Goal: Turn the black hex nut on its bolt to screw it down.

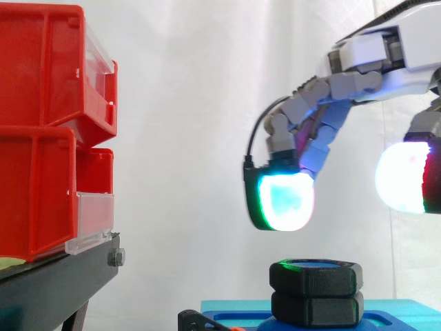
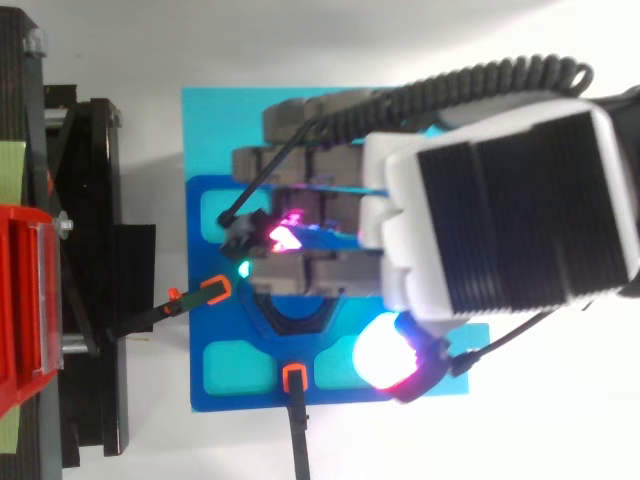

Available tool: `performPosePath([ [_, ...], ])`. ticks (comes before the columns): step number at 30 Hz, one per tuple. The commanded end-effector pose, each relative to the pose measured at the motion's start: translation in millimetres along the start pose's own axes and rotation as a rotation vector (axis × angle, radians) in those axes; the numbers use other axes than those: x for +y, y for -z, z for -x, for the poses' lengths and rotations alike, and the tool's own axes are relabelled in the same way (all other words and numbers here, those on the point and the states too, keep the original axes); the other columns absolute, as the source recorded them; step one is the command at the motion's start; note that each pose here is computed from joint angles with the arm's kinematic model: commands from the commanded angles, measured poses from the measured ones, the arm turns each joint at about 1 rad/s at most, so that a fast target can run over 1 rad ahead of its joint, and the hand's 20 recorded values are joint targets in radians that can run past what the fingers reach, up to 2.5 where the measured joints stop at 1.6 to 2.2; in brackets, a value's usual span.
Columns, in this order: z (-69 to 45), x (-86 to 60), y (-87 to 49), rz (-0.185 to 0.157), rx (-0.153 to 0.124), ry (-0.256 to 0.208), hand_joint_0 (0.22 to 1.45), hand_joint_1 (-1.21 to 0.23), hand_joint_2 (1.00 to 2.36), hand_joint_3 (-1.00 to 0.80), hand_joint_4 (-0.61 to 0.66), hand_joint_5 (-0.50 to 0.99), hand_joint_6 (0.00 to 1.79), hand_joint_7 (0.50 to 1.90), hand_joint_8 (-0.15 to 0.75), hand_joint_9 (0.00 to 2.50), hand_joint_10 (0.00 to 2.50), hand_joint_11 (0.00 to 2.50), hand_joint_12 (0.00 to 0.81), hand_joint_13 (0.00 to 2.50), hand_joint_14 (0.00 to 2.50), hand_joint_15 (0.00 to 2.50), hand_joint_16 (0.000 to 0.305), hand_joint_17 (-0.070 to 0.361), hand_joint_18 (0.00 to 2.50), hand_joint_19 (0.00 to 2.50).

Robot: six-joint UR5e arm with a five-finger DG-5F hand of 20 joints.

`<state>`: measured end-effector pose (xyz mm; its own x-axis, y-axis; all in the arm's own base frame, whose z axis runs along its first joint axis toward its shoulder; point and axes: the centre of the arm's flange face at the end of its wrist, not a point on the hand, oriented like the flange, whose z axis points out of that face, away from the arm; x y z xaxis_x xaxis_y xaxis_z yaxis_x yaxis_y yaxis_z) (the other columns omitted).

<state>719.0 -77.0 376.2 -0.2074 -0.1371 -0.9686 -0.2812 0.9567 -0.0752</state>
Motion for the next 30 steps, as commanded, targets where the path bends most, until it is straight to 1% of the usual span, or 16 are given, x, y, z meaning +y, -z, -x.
performPosePath([
  [1, 2.5, -10.9, 19.5, -0.005, 0.053, -0.003, 0.46, -0.42, 1.0, -0.5, 0.27, -0.08, 0.5, 1.02, 0.28, 0.8, 0.0, 0.12, 0.366, 0.57, 0.0, 0.04, 0.049, 0.109, 0.52, 0.34],
  [2, 4.6, -15.2, 29.1, 0.002, 0.069, 0.006, 0.46, -0.42, 1.0, -0.5, 0.26, -0.08, 0.5, 1.02, 0.281, 0.8, 0.0, 0.12, 0.367, 0.57, 0.0, 0.04, 0.049, 0.109, 0.51, 0.34],
  [6, 13.1, -19.2, 43.6, -0.006, 0.065, 0.011, 0.46, -0.43, 1.0, -0.5, 0.26, -0.08, 0.5, 1.01, 0.28, 0.8, 0.0, 0.12, 0.365, 0.57, 0.0, 0.05, 0.048, 0.108, 0.51, 0.34],
  [8, 18.6, -19.3, 59.2, -0.012, 0.068, 0.009, 0.47, -0.43, 1.0, -0.5, 0.26, -0.09, 0.5, 1.01, 0.278, 0.8, 0.0, 0.12, 0.364, 0.56, 0.0, 0.04, 0.048, 0.108, 0.51, 0.34],
  [11, 17.7, -17.4, 78.6, -0.018, 0.08, -0.001, 0.47, -0.43, 1.0, -0.5, 0.26, -0.09, 0.5, 0.99, 0.276, 0.8, 0.0, 0.12, 0.364, 0.56, 0.0, 0.04, 0.048, 0.107, 0.51, 0.34],
  [13, 16.3, -13.6, 102.1, -0.044, 0.088, -0.025, 0.47, -0.43, 1.0, -0.5, 0.26, -0.09, 0.5, 0.98, 0.277, 0.8, 0.0, 0.12, 0.363, 0.56, 0.0, 0.04, 0.048, 0.107, 0.51, 0.34],
  [14, 16.9, -12.7, 109.0, -0.054, 0.086, -0.032, 0.47, -0.43, 1.0, -0.5, 0.25, -0.1, 0.5, 0.97, 0.274, 0.8, 0.0, 0.12, 0.362, 0.56, 0.0, 0.05, 0.048, 0.107, 0.51, 0.34],
  [15, 13.1, -10.4, 121.8, -0.071, 0.087, -0.048, 0.47, -0.44, 1.0, -0.5, 0.25, -0.1, 0.5, 0.96, 0.277, 0.8, 0.0, 0.12, 0.362, 0.56, 0.0, 0.05, 0.048, 0.107, 0.51, 0.34],
  [16, 13.1, -10.4, 121.8, -0.071, 0.087, -0.048, 0.47, -0.44, 1.0, -0.5, 0.24, -0.1, 0.5, 0.94, 0.273, 0.8, 0.0, 0.12, 0.362, 0.56, 0.0, 0.05, 0.047, 0.107, 0.51, 0.34],
  [18, 9.8, -4.5, 137.2, -0.085, 0.074, -0.072, 0.47, -0.45, 1.0, -0.5, 0.22, -0.13, 0.5, 0.88, 0.267, 0.78, 0.0, 0.12, 0.356, 0.54, 0.0, 0.04, 0.047, 0.106, 0.51, 0.33],
  [20, 7.7, 1.8, 154.8, -0.099, 0.045, -0.129, 0.47, -0.46, 1.0, -0.5, 0.19, -0.15, 0.5, 0.83, 0.261, 0.71, 0.0, 0.1, 0.351, 0.51, 0.0, 0.03, 0.047, 0.106, 0.48, 0.31],
  [21, 6.3, 4.6, 161.8, -0.099, 0.046, -0.154, 0.47, -0.46, 1.0, -0.5, 0.19, -0.16, 0.5, 0.83, 0.263, 0.71, 0.0, 0.1, 0.352, 0.51, 0.0, 0.04, 0.047, 0.106, 0.48, 0.31],
  [22, 6.3, 4.6, 161.8, -0.099, 0.046, -0.154, 0.47, -0.46, 1.0, -0.5, 0.18, -0.16, 0.5, 0.81, 0.261, 0.69, 0.0, 0.1, 0.349, 0.49, 0.0, 0.03, 0.047, 0.105, 0.47, 0.31],
  [23, 1.3, 9.5, 171.5, -0.096, 0.055, -0.184, 0.47, -0.47, 1.0, -0.5, 0.18, -0.17, 0.5, 0.8, 0.254, 0.67, 0.0, 0.11, 0.346, 0.48, 0.0, 0.02, 0.047, 0.105, 0.47, 0.3],
  [25, -1.3, 12.5, 177.7, -0.093, 0.06, -0.197, 0.47, -0.47, 1.0, -0.5, 0.17, -0.18, 0.5, 0.79, 0.257, 0.65, 0.0, 0.11, 0.345, 0.46, 0.0, 0.03, 0.046, 0.104, 0.45, 0.3],
  [30, -8.0, 14.4, 186.1, -0.099, 0.071, -0.234, 0.48, -0.48, 1.0, -0.5, 0.16, -0.19, 0.5, 0.78, 0.237, 0.6, 0.0, 0.11, 0.342, 0.4, 0.0, 0.0, 0.045, 0.102, 0.4, 0.3],
])
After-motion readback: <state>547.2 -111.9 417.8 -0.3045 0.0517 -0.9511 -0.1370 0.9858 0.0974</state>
